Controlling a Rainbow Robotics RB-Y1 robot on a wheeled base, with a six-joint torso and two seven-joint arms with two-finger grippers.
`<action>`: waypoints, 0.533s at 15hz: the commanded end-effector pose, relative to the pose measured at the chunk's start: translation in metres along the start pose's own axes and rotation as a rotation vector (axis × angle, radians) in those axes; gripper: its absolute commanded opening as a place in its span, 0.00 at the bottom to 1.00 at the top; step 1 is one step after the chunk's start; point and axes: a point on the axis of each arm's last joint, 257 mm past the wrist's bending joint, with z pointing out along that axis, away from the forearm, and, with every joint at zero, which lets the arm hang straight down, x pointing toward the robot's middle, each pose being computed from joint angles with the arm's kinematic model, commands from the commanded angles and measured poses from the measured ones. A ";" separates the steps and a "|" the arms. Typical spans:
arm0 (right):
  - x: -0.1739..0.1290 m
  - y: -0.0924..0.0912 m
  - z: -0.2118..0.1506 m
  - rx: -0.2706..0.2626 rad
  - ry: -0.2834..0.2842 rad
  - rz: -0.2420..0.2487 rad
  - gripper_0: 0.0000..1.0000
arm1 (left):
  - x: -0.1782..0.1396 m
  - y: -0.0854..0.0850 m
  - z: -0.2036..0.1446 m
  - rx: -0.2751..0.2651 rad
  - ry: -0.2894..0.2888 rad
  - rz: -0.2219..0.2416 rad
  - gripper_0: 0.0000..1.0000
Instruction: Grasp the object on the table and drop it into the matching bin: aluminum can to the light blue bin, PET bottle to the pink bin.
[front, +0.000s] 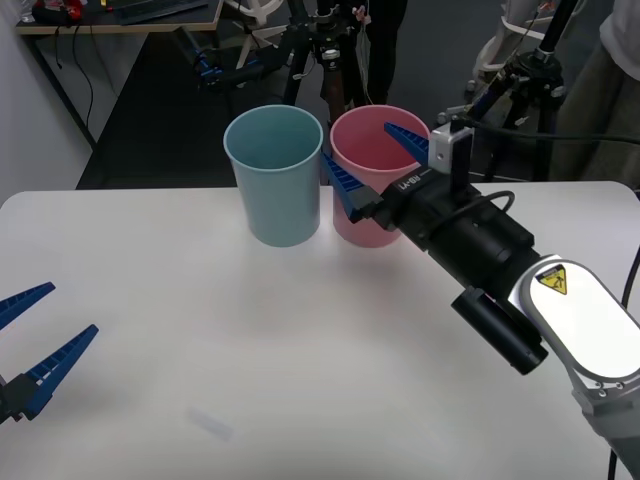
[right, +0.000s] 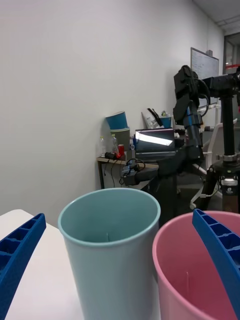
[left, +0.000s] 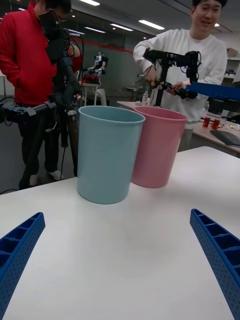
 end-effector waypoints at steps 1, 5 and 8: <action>0.006 -0.013 -0.033 0.002 0.027 0.020 1.00 | 0.000 0.000 0.000 0.000 0.000 0.000 1.00; 0.017 -0.039 -0.092 0.019 0.070 -0.009 1.00 | 0.000 0.000 0.000 0.000 0.000 0.000 1.00; 0.027 -0.061 -0.138 0.042 0.103 -0.070 1.00 | 0.000 0.000 0.000 0.000 0.000 0.000 1.00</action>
